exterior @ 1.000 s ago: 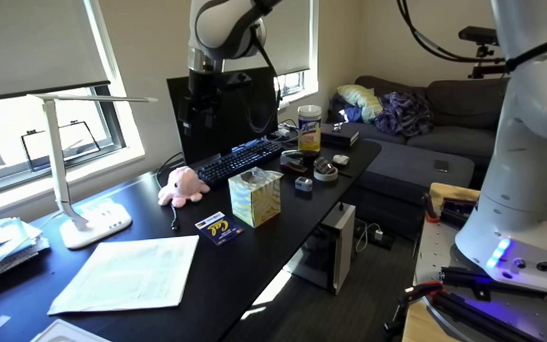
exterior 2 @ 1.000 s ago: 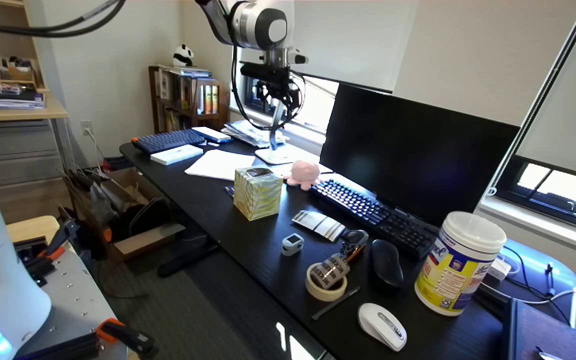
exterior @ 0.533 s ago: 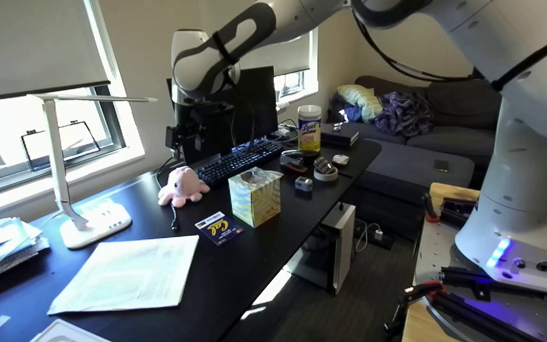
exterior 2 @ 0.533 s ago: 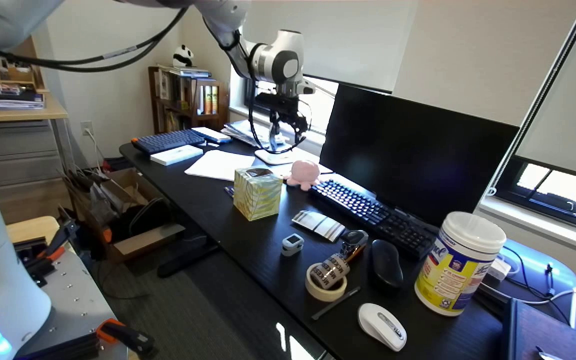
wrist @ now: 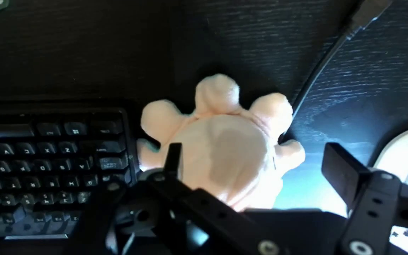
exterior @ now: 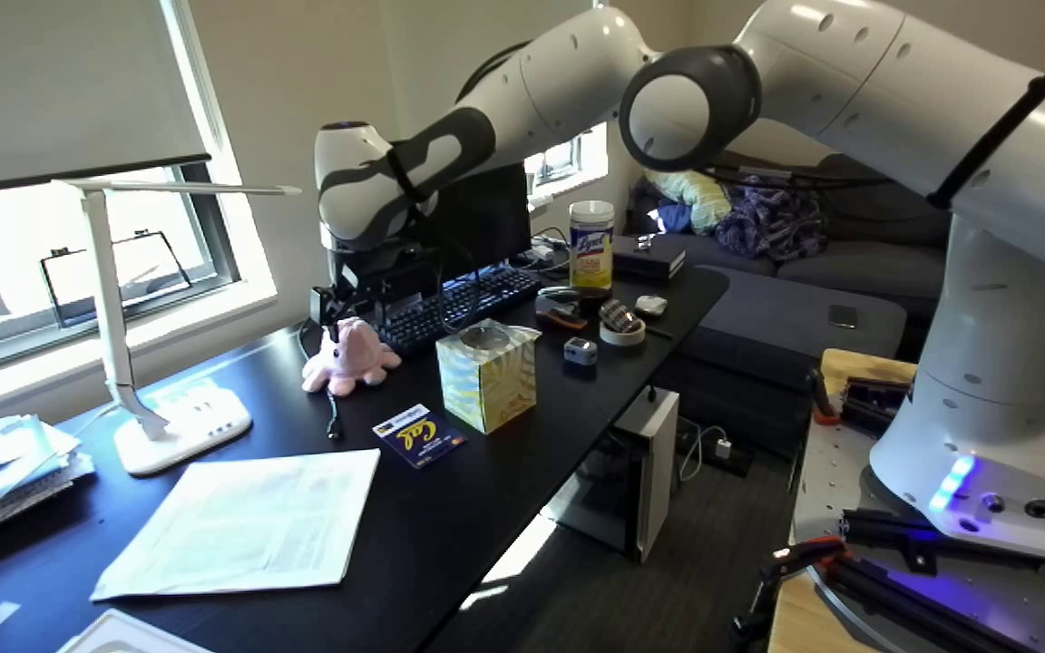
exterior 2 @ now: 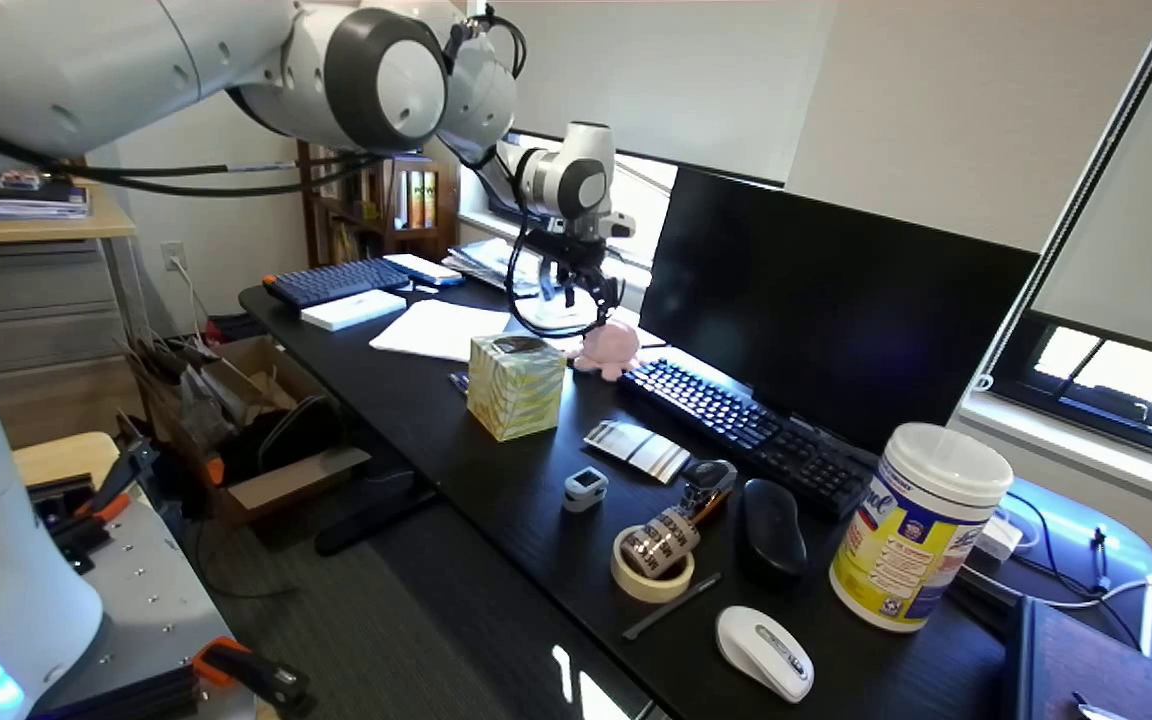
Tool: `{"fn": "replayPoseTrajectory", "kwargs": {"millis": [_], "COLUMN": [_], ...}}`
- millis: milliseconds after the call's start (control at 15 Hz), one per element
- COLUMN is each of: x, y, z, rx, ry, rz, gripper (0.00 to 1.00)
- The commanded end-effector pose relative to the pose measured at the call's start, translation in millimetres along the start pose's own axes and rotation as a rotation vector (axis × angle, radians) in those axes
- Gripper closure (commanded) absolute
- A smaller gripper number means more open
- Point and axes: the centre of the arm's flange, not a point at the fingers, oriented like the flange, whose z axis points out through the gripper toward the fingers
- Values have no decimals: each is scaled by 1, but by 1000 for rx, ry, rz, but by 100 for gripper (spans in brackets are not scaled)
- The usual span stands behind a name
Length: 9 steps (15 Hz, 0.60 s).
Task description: Put the pink octopus plush toy on top of the tissue box
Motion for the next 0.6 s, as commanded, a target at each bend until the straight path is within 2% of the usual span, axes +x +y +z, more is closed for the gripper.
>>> {"fn": "replayPoseTrajectory", "kwargs": {"millis": [0, 200, 533], "x": [43, 51, 57], "y": [-11, -11, -12], "z": [27, 33, 43], "rx": [-31, -33, -18], "ry": [35, 75, 92], "rz": [84, 104, 89], "gripper": [0, 0, 0]}}
